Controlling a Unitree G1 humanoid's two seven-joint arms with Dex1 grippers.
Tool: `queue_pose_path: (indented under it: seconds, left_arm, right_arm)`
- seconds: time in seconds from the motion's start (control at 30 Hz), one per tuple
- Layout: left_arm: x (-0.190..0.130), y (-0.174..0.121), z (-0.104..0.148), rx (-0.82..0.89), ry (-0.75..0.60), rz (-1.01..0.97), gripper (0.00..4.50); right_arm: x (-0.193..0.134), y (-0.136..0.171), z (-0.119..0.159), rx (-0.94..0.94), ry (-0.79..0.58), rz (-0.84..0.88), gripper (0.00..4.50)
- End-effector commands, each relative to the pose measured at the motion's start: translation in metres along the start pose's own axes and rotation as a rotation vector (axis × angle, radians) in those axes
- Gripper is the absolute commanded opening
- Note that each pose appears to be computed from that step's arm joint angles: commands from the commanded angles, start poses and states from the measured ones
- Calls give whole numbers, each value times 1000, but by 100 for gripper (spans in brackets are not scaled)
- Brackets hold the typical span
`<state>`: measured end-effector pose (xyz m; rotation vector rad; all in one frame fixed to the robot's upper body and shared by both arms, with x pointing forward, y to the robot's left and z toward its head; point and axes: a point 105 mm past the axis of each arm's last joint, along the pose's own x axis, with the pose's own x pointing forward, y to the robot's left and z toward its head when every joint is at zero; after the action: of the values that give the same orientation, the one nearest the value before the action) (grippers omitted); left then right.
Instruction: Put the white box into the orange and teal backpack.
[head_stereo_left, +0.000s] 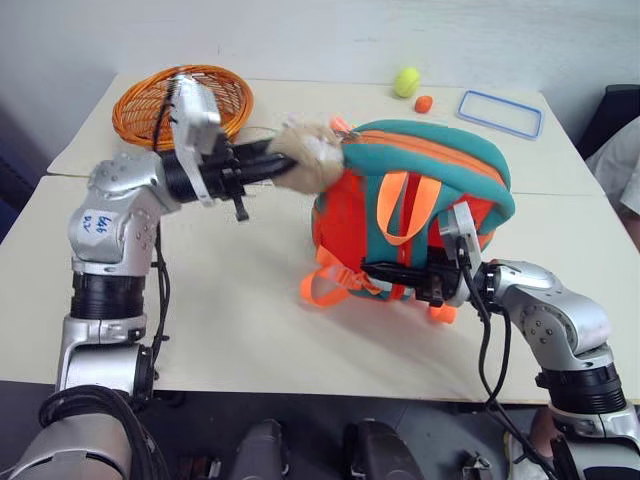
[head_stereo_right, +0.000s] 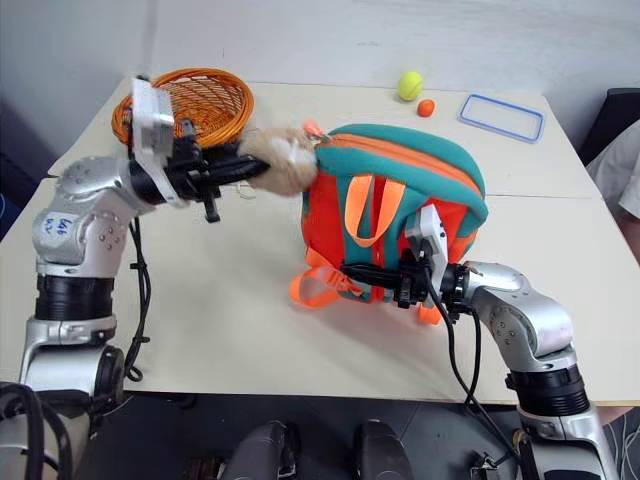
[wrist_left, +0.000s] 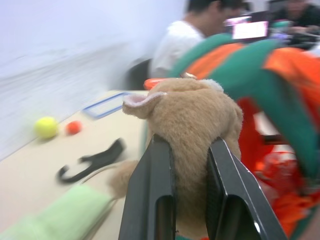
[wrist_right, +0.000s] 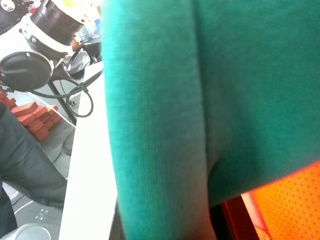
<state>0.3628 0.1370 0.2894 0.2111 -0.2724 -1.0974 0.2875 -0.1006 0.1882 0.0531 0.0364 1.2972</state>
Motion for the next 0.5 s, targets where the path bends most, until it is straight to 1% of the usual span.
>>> queue_pose_path:
  seconds: [0.03,0.1,0.17,0.23,0.33,0.47,0.5]
  left_arm:
    - [-20,26,-35,-61,126,158,55]
    - [-22,23,-64,-103,203,159,55]
    - [-21,11,-95,-153,291,129,55]
    - [-15,-2,-115,-212,304,106,55]
    - [-6,-19,-136,-222,328,60,55]
    - [-3,-35,-147,-209,317,20,55]
    - [-6,-35,-147,-192,318,17,78]
  right_arm:
    - [-5,1,7,-28,-30,-22,0]
    - [-6,2,6,-25,-31,-25,0]
    - [-6,3,5,-20,-34,-28,0]
    - [-6,5,4,-17,-36,-28,0]
    - [-5,7,3,-13,-40,-32,0]
    - [-6,6,3,-19,-59,-53,0]
    - [-7,3,3,-32,-64,-75,0]
